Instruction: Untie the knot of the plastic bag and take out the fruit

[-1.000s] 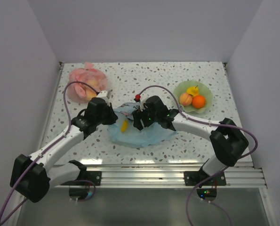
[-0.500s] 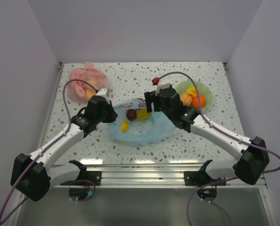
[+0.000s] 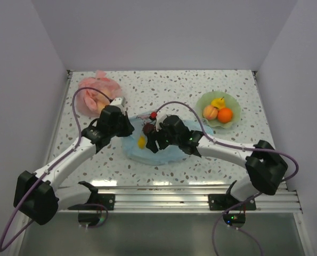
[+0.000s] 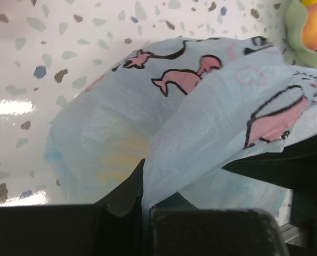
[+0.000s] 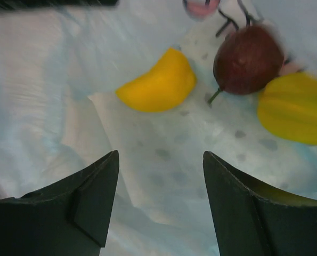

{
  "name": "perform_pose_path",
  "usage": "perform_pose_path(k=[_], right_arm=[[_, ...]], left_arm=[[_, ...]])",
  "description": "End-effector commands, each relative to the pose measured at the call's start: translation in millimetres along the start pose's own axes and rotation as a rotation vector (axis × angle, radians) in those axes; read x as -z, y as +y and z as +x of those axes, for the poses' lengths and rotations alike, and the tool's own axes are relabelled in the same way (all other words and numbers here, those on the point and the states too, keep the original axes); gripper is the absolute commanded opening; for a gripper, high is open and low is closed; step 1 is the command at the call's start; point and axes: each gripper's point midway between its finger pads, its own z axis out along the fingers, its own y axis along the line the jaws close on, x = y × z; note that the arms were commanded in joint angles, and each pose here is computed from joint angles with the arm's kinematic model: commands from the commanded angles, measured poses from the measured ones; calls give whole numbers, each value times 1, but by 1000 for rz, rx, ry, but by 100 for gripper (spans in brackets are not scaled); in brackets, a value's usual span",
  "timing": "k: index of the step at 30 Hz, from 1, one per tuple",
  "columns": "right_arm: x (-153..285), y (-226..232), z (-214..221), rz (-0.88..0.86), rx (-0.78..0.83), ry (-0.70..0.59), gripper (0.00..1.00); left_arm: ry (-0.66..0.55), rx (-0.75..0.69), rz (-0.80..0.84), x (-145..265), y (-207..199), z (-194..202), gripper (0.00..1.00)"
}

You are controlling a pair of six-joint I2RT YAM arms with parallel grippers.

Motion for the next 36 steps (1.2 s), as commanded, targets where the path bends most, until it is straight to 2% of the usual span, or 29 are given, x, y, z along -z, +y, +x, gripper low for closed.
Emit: perform_pose_path(k=[1, 3, 4, 6, 10, 14, 19, 26, 31, 36], right_arm=[[-19, 3, -3, -39, -58, -62, 68], [-24, -5, 3, -9, -62, -74, 68], [-23, -9, 3, 4, -74, -81, 70], [-20, -14, 1, 23, -76, -105, 70], [-22, -18, 3, 40, -39, -86, 76], [-25, -23, 1, 69, -62, -109, 82], [-37, -21, -7, 62, -91, -139, 87], [-73, -16, -23, 27, -114, -181, 92], [-89, -21, -23, 54, -262, -216, 95], [-97, -17, -27, 33, -415, -254, 99]], left_arm=[[-95, -28, 161, 12, -51, -50, 0], [-111, -115, 189, 21, -81, -57, 0], [-127, -147, 158, 26, -82, -64, 0], [-99, -127, 126, 23, -72, -54, 0], [27, -50, 88, 5, -41, 4, 0], [61, -5, 103, 2, -35, 27, 0], [59, -41, 88, 8, -33, 22, 0], [-13, -29, -5, 11, -26, -4, 0], [-42, -33, 34, 16, -42, -25, 0], [-34, -17, 84, 20, -53, -26, 0]])
